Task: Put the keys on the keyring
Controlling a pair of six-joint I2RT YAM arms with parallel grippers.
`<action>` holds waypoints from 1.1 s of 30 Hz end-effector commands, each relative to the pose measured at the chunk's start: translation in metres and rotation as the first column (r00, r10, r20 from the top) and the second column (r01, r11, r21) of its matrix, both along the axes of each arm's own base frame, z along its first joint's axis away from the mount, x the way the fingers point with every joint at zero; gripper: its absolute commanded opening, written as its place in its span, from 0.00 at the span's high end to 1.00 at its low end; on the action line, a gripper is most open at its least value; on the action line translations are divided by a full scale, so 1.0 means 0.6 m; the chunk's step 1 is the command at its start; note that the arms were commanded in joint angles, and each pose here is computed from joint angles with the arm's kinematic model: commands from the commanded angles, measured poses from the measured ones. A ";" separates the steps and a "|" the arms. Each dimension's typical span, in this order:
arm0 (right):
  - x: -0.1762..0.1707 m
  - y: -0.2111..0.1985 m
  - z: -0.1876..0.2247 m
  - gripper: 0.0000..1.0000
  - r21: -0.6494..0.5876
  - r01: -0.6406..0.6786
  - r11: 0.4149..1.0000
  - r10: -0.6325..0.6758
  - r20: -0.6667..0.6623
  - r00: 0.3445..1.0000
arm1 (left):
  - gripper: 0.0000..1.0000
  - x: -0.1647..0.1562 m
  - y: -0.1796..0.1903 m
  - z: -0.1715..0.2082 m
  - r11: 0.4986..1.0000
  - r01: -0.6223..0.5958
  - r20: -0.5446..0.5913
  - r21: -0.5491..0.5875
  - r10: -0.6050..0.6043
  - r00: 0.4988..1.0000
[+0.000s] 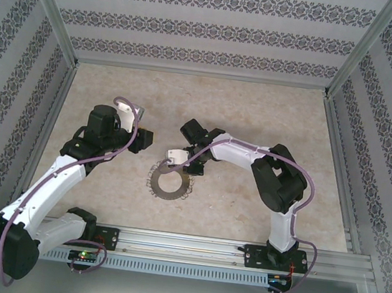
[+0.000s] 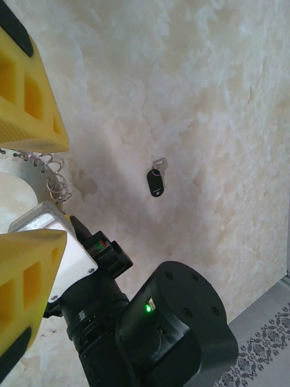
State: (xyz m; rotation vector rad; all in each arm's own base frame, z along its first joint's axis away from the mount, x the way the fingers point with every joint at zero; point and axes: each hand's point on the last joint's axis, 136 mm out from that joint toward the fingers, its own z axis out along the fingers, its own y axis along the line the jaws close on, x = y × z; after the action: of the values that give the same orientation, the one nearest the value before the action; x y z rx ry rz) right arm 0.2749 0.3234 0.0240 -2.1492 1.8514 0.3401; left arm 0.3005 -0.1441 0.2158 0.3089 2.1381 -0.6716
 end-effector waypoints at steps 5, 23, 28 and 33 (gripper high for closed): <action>0.009 -0.009 -0.017 0.87 -0.043 0.013 0.999 -0.013 -0.004 1.000 | 0.61 0.000 0.008 0.007 1.000 -0.008 0.014 0.009 0.008 1.000; -0.008 -0.003 0.092 1.00 0.110 0.079 0.991 -0.080 0.003 0.997 | 0.64 -0.006 0.007 0.027 1.000 0.011 0.070 -0.002 -0.010 0.997; -0.038 0.004 0.184 1.00 0.254 0.098 0.962 -0.098 -0.013 0.995 | 0.67 -0.026 -0.011 0.079 0.994 0.100 0.201 -0.041 -0.090 0.975; -0.052 0.006 0.294 1.00 0.448 0.141 0.883 -0.134 -0.049 0.990 | 0.77 -0.079 -0.045 0.153 0.953 0.294 0.394 -0.073 -0.243 0.886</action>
State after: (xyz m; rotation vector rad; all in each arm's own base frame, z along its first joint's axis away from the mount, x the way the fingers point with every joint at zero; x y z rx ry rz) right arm 0.2539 0.3246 0.1722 -1.8045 1.7256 0.5167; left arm 0.2713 -0.1571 0.2741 0.4718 1.8802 -0.7638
